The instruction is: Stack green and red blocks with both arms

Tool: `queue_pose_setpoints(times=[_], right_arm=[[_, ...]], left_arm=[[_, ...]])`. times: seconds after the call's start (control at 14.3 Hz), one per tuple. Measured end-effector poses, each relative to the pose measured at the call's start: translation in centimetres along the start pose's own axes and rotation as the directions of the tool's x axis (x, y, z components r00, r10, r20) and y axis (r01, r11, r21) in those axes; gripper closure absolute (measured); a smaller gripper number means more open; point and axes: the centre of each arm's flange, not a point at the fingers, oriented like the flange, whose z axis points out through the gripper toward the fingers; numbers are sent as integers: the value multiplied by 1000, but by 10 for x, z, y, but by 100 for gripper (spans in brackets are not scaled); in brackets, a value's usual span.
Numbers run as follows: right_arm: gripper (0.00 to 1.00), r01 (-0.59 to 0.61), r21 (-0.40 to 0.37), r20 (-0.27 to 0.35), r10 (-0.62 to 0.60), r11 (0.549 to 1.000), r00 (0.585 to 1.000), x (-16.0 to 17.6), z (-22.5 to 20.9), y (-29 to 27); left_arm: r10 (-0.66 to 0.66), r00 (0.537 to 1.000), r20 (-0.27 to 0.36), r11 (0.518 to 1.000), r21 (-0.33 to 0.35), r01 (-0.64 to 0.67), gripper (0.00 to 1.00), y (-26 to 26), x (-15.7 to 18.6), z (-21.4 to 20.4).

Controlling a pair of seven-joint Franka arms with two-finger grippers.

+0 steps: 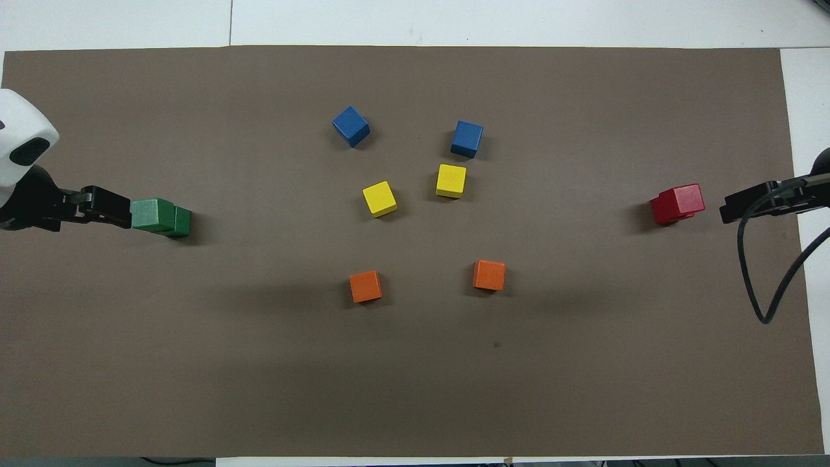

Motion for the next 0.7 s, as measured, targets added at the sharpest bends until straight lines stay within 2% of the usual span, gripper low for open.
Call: queue_pose_setpoints(times=[0.14, 0.7], right_arm=[[0, 1, -21, 2, -1, 1000, 1000, 1, 0, -11], [0, -12, -23, 0, 12, 1000, 1000, 1, -1, -11]], left_arm=[[0, 1000, -3, 1000, 0, 0, 0, 0, -1, -8], [5, 999, -52, 1000, -10, -6, 0, 4, 3, -18]])
